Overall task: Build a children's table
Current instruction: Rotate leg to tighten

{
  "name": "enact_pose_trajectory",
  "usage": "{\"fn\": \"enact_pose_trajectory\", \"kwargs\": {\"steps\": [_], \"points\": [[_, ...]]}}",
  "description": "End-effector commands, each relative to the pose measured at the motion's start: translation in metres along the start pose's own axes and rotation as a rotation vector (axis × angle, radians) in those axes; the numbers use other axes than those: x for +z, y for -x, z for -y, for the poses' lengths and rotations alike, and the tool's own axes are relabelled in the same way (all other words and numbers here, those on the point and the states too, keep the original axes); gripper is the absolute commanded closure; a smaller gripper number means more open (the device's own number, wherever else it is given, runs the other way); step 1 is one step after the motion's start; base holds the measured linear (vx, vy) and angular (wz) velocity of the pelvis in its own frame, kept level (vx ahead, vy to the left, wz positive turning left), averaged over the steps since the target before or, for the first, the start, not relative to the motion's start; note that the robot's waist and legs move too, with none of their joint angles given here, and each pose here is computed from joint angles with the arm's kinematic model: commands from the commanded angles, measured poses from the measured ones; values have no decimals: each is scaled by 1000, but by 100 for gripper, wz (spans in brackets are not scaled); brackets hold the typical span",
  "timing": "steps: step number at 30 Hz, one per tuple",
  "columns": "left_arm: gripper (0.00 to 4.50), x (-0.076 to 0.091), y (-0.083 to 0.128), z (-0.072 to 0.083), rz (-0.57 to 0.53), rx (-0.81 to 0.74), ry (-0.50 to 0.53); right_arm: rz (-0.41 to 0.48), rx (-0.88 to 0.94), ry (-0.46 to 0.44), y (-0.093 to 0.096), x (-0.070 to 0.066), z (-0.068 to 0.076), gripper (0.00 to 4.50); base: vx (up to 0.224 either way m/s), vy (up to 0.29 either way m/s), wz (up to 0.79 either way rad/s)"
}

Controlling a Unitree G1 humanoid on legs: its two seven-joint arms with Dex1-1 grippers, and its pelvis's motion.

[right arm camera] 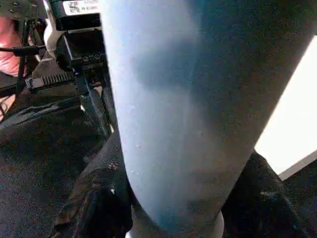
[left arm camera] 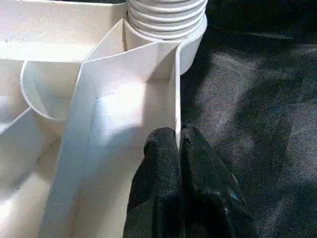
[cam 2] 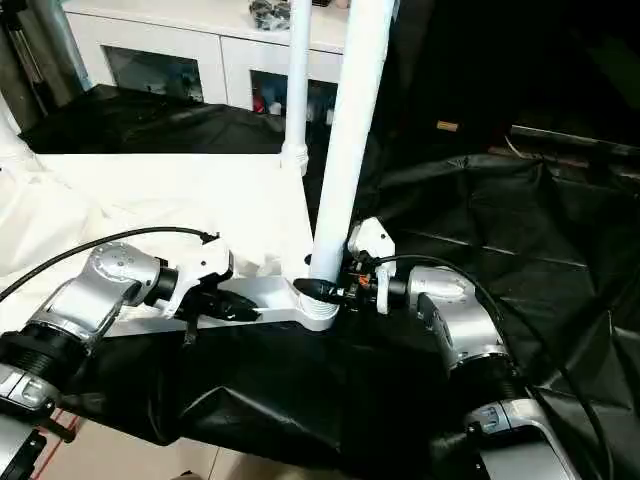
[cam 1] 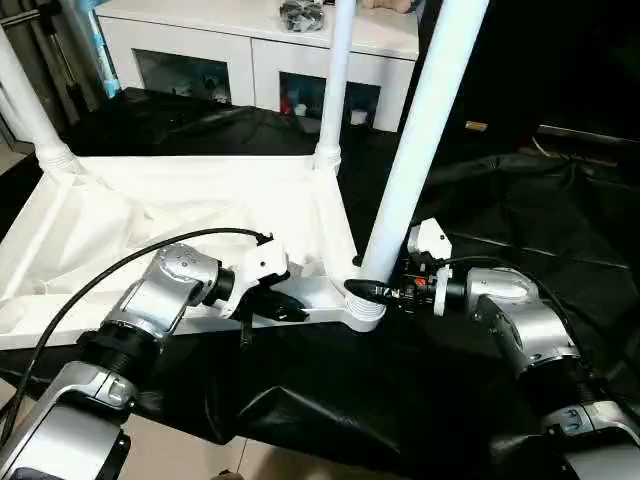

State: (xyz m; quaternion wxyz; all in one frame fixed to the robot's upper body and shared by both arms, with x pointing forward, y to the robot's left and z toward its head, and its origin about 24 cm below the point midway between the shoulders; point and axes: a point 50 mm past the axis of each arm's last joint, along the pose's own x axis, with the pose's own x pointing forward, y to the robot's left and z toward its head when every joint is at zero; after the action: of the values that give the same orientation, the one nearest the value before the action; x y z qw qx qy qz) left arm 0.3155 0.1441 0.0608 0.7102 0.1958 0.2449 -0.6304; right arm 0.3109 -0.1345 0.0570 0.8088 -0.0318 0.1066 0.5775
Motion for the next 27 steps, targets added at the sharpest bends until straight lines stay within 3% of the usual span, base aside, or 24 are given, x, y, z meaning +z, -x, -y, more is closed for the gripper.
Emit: {"fn": "enact_pose_trajectory", "kwargs": {"steps": [1,5,8,12,17,20,27], "points": [[450,14,-6,-1,42,-9,-48,-123,40,-108,-4,-36,-11,261,0,0,0],[450,15,-7,-6,43,56,-28,-108,-52,-113,-7,-38,-6,261,0,0,0],[450,28,-10,-18,96,182,34,-86,-319,-169,-17,-42,8,261,0,0,0],[450,40,-19,-22,124,233,67,-94,-452,-224,-27,-46,12,261,-43,1,-7],[450,62,-42,-26,139,332,123,-114,-641,-350,-49,-46,19,261,0,0,0],[450,75,-56,-28,135,414,155,-122,-721,-370,-61,-40,21,261,0,0,0],[450,73,-61,-30,111,462,171,-122,-757,-365,-67,-37,22,261,0,0,0]]}}
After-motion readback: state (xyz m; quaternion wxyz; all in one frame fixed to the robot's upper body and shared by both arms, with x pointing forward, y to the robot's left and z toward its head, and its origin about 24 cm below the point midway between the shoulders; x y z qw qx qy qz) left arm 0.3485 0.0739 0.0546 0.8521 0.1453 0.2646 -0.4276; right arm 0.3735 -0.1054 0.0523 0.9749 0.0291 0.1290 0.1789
